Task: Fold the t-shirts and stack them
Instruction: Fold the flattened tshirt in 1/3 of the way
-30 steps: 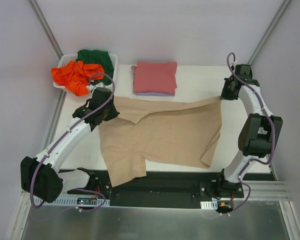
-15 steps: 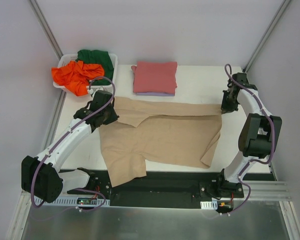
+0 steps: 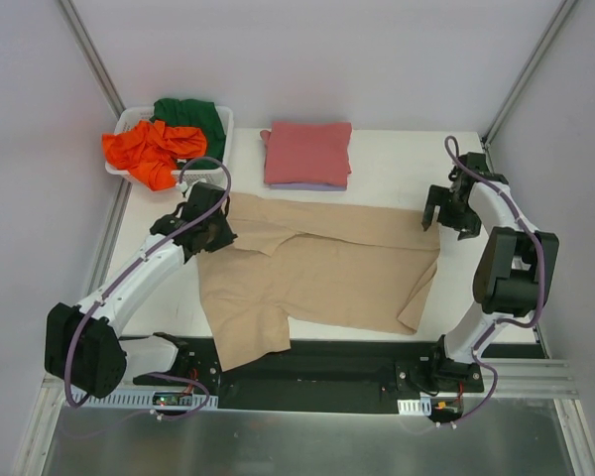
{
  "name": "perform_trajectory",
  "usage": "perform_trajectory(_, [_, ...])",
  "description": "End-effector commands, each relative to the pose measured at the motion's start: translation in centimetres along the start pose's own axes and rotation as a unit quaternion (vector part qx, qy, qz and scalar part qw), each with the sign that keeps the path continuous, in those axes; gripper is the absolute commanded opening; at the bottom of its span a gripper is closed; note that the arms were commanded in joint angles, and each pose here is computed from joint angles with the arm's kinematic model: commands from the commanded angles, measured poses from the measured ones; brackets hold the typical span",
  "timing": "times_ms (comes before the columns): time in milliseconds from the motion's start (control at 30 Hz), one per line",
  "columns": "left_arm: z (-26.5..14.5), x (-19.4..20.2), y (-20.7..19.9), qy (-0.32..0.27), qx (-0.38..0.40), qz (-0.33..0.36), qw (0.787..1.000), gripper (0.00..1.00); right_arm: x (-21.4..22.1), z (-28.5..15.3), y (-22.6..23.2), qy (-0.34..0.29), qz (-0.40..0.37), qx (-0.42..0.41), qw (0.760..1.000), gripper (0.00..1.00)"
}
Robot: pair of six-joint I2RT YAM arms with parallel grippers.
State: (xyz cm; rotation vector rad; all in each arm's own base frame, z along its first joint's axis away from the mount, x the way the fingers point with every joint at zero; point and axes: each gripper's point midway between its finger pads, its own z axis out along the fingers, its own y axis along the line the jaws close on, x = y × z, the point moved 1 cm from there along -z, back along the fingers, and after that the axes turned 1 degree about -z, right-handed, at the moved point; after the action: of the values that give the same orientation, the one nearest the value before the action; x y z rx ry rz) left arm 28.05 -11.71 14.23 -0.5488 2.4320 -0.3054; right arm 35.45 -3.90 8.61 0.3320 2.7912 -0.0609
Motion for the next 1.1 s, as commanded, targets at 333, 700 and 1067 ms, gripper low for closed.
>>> perform_trajectory(333, [5.3,-3.0,-1.6,0.025,-0.03,-0.016,0.999,0.0,6.3,-8.4,20.2,-0.153,-0.259,-0.245,0.922,0.99])
perform_trajectory(700, [10.9,-5.1,-0.1,0.067,-0.044,-0.032,0.996,0.0,15.1,-7.7,40.0,-0.116,-0.377,-0.389,0.832,0.79])
perform_trajectory(1067, [11.8,-3.9,0.7,0.099,-0.038,-0.027,0.994,0.0,15.4,-2.5,43.8,-0.101,-0.409,-0.29,0.859,0.57])
